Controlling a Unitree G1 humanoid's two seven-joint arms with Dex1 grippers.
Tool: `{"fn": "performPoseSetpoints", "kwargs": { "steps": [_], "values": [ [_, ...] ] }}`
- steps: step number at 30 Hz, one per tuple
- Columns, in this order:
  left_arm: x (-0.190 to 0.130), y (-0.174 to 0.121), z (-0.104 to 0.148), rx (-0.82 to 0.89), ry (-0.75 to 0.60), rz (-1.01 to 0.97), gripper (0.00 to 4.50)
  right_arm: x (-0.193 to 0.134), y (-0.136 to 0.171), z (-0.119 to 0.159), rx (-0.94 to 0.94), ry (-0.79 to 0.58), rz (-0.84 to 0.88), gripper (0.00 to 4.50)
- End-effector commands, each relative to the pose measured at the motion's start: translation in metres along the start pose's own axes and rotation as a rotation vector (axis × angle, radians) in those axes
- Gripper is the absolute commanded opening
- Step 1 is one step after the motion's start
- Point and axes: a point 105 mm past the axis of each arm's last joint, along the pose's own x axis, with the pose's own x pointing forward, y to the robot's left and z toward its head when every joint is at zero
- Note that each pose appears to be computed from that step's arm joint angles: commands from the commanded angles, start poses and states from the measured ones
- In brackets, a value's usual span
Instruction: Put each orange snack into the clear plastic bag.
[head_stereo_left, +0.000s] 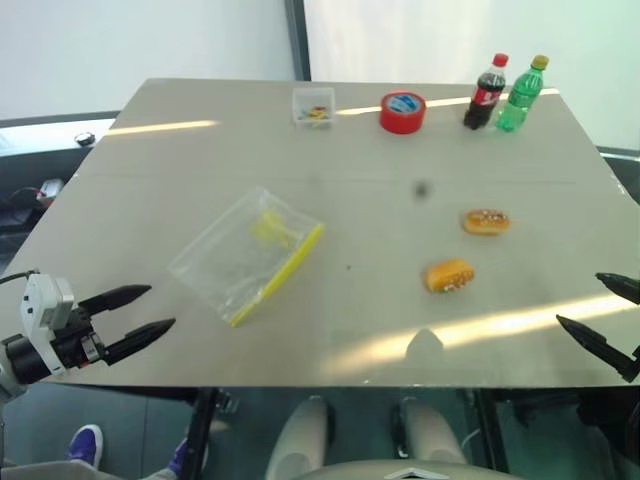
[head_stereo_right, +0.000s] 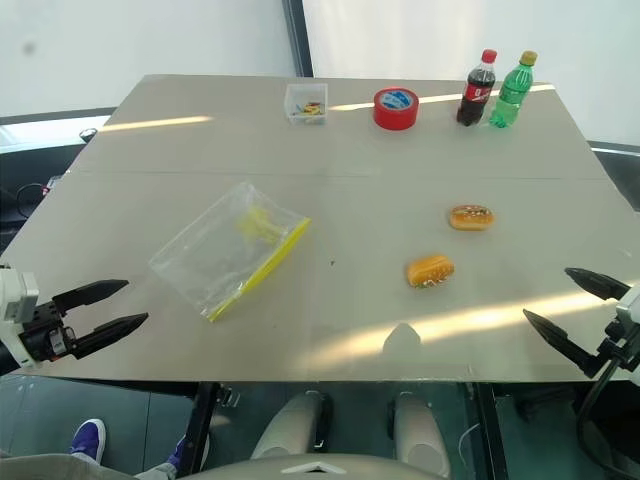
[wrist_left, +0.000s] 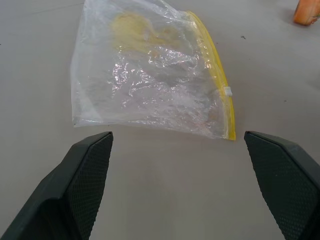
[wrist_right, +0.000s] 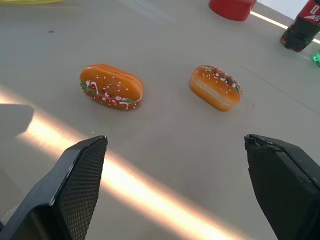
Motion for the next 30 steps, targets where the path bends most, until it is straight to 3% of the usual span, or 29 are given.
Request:
{"fn": "performPoseSetpoints", "kwargs": {
  "steps": [1, 11, 16, 20, 24, 30],
  "values": [
    [0.006, -0.001, 0.008, 0.005, -0.012, -0.006, 4.45, 0.002, -0.004, 0.007, -0.042, -0.021, 0.003, 4.5],
    [0.024, -0.009, -0.012, -0.211, 0.068, 0.119, 4.45, 0.036, 0.011, 0.023, -0.031, -0.129, 0.133, 4.5],
    [0.024, -0.021, -0.02, -0.574, 0.087, 0.063, 4.45, 0.065, 0.044, 0.042, -0.061, -0.209, 0.292, 4.5],
    [0.033, -0.021, -0.021, -0.816, -0.005, 0.055, 4.45, 0.084, 0.066, 0.052, -0.087, -0.254, 0.385, 4.5],
    [0.055, -0.018, -0.044, -0.98, -0.08, 0.112, 4.45, 0.094, 0.078, 0.059, -0.112, -0.285, 0.435, 4.5],
    [0.103, -0.026, -0.029, -1.065, -0.184, 0.049, 4.45, 0.097, 0.084, 0.062, -0.141, -0.293, 0.468, 4.5]
  ]
}}
